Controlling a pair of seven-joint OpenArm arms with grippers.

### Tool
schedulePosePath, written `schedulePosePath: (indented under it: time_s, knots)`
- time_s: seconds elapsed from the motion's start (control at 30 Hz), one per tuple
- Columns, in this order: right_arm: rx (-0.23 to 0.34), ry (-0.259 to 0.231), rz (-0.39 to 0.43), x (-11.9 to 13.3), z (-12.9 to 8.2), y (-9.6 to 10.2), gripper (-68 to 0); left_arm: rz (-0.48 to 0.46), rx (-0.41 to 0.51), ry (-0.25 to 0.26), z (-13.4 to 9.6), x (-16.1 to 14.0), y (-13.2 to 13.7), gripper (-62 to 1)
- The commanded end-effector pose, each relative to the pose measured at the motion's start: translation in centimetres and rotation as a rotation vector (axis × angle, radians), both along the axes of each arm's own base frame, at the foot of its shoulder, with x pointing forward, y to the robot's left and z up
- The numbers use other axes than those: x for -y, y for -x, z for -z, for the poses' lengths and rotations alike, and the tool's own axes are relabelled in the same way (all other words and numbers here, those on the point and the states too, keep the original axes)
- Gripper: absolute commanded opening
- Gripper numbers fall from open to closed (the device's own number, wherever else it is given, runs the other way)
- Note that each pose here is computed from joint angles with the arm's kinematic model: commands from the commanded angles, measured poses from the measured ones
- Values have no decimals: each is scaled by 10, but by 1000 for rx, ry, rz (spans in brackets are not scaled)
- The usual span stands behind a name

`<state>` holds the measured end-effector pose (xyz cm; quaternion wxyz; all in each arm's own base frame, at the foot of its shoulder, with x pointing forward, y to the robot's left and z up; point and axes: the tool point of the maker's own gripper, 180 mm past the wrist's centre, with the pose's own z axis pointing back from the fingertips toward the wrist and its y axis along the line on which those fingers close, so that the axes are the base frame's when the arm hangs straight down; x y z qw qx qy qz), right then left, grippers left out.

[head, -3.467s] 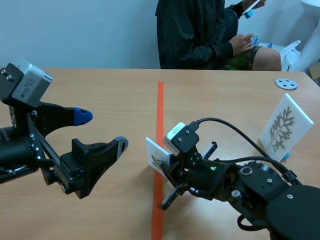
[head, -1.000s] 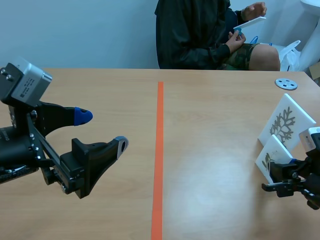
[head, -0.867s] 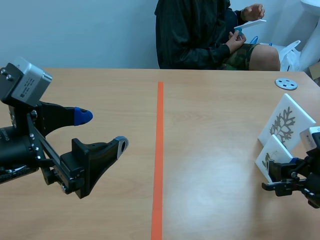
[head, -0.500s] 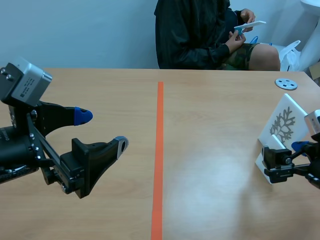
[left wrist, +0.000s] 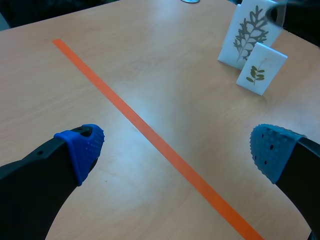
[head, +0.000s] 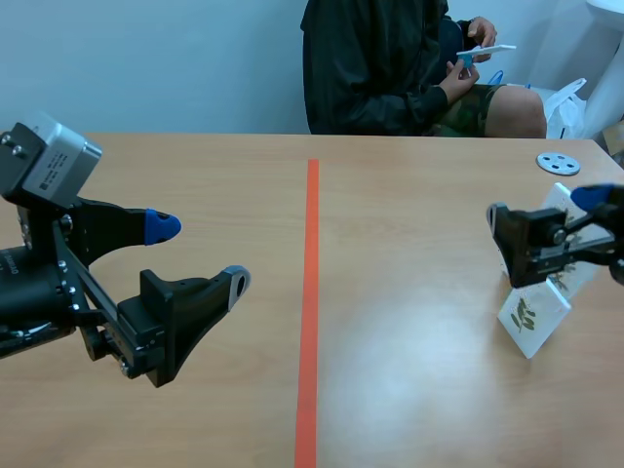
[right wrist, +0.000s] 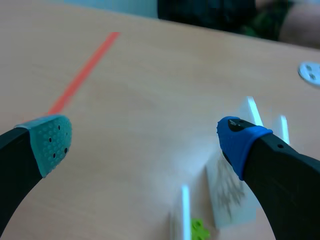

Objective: Sort the leaf by its shape. The table is split by an orange tape line. A compound leaf with several leaflets goes to the left side, a simple leaf with one blade goes to the right side. Return to the home posture when a red brick is placed on the table.

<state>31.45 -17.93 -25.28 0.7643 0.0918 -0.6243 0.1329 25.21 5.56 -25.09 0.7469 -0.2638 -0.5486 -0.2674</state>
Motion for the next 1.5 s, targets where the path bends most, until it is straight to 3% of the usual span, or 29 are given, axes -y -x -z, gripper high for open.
schedulePosePath:
  time_s: [0.0, 0.1, 0.3, 0.37, 0.57, 0.77, 0.87, 1.03, 1.1, 1.47]
  knots:
    - [50, -1, -47, -10, -22, 2, -61, -5, 15, 21, -5, 1, -2, 14]
    - [60, 2, -98, -26, -38, 9, 2, -5, 15, 21, -5, 1, -2, 14]
    - [67, -15, -172, -47, -55, 26, 4, -4, 14, 20, -5, 0, -2, 14]
    - [87, -50, -184, -51, -61, 27, 4, -4, 14, 20, -5, 0, -2, 14]
    - [90, -64, -206, -55, -63, 29, 4, -5, 15, 21, -6, 1, -2, 14]
    - [26, -37, -267, -76, -46, 34, 4, -5, 15, 21, -5, 1, -2, 14]
    - [13, -49, -309, -92, -41, 38, 4, -5, 15, 21, -5, 1, -2, 14]
    - [-34, 32, -342, -108, -23, 42, 4, -5, 15, 21, -5, 1, -2, 14]
    - [-47, 38, -360, -115, -18, 45, 4, -4, 14, 20, -5, 0, -2, 14]
    - [-92, 42, -330, -116, -7, 52, 2, -4, 12, 17, -5, 0, -2, 14]
